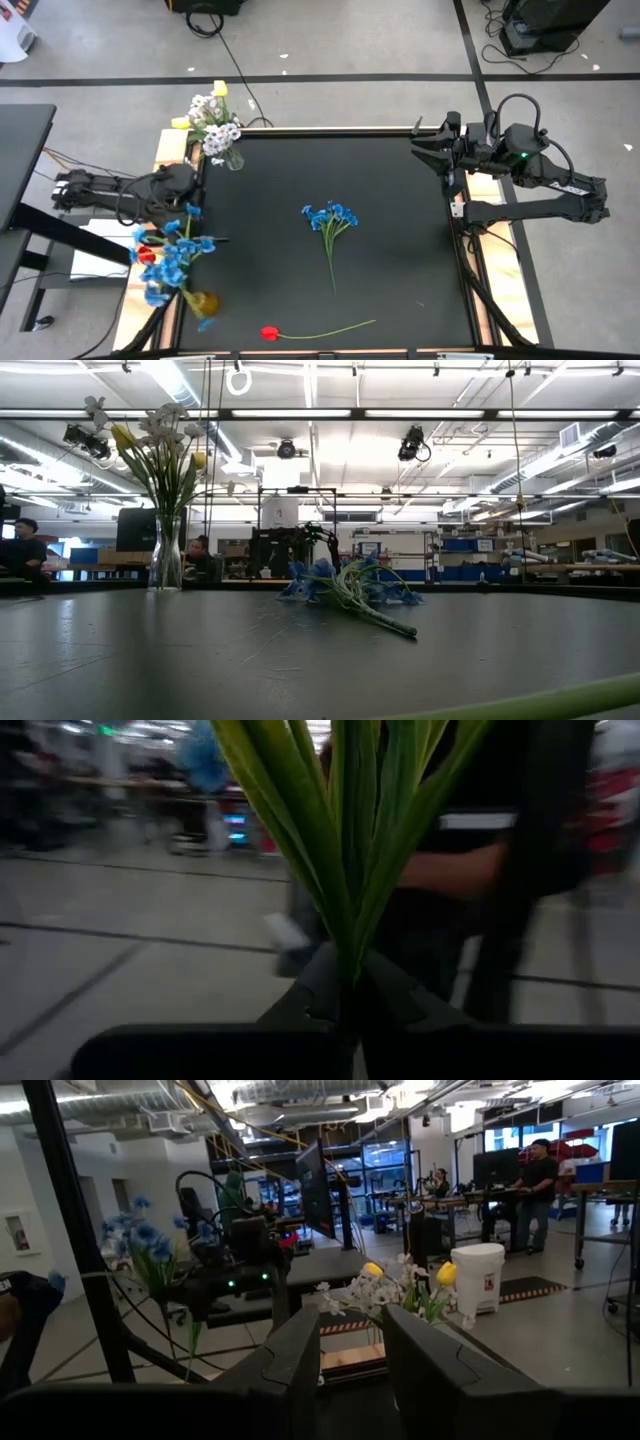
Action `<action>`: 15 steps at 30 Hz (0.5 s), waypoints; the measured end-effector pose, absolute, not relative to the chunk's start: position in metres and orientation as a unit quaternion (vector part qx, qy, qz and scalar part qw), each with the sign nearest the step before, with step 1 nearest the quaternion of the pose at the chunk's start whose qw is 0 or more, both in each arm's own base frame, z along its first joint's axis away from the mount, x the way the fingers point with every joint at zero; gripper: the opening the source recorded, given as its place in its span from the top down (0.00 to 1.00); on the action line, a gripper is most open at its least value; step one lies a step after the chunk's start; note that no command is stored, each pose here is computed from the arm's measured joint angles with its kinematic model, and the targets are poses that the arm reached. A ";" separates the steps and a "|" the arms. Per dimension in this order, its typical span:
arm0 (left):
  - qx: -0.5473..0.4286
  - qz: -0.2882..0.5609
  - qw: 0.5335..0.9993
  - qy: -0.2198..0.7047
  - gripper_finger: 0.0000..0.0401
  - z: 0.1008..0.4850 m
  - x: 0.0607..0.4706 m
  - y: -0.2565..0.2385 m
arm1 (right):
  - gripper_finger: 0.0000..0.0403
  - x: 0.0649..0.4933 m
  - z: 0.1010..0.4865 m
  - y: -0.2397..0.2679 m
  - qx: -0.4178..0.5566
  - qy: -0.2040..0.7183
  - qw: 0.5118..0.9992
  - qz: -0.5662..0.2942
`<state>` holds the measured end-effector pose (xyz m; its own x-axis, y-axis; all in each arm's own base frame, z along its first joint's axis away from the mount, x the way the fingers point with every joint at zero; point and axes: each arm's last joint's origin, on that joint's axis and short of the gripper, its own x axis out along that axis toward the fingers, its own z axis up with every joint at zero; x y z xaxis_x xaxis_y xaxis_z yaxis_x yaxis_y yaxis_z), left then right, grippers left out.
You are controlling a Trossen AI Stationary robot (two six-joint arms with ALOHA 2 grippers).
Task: Sort flowers into vase by color
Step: Put the top blue flowers into the yellow vase
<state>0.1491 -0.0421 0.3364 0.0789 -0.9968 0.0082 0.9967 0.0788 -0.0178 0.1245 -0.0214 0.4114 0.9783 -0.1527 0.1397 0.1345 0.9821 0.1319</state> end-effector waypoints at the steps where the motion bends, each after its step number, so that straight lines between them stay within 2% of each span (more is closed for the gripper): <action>1: -0.019 -0.691 0.722 0.012 0.95 0.337 0.149 -0.041 | 0.70 0.125 0.411 -0.021 0.061 -0.075 0.993 -0.072; 4: -0.042 -0.725 0.686 0.044 0.95 0.338 0.146 -0.038 | 0.70 0.125 0.412 -0.021 0.061 -0.075 0.993 -0.072; 7: -0.061 -0.729 0.679 0.065 0.94 0.338 0.139 -0.039 | 0.70 0.125 0.412 -0.021 0.061 -0.076 0.993 -0.072; 12: -0.059 -0.731 0.677 0.063 0.95 0.341 0.124 -0.038 | 0.70 0.124 0.412 -0.021 0.061 -0.076 0.993 -0.072; 15: -0.047 -0.719 0.692 0.049 0.96 0.336 0.117 -0.036 | 0.70 0.124 0.412 -0.021 0.061 -0.077 0.993 -0.072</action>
<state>0.1168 -0.0359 0.3360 -0.0387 -0.9992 -0.0008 0.9900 -0.0383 -0.1358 0.1245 -0.0214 0.4119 0.9777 -0.1525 0.1441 0.1339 0.9822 0.1314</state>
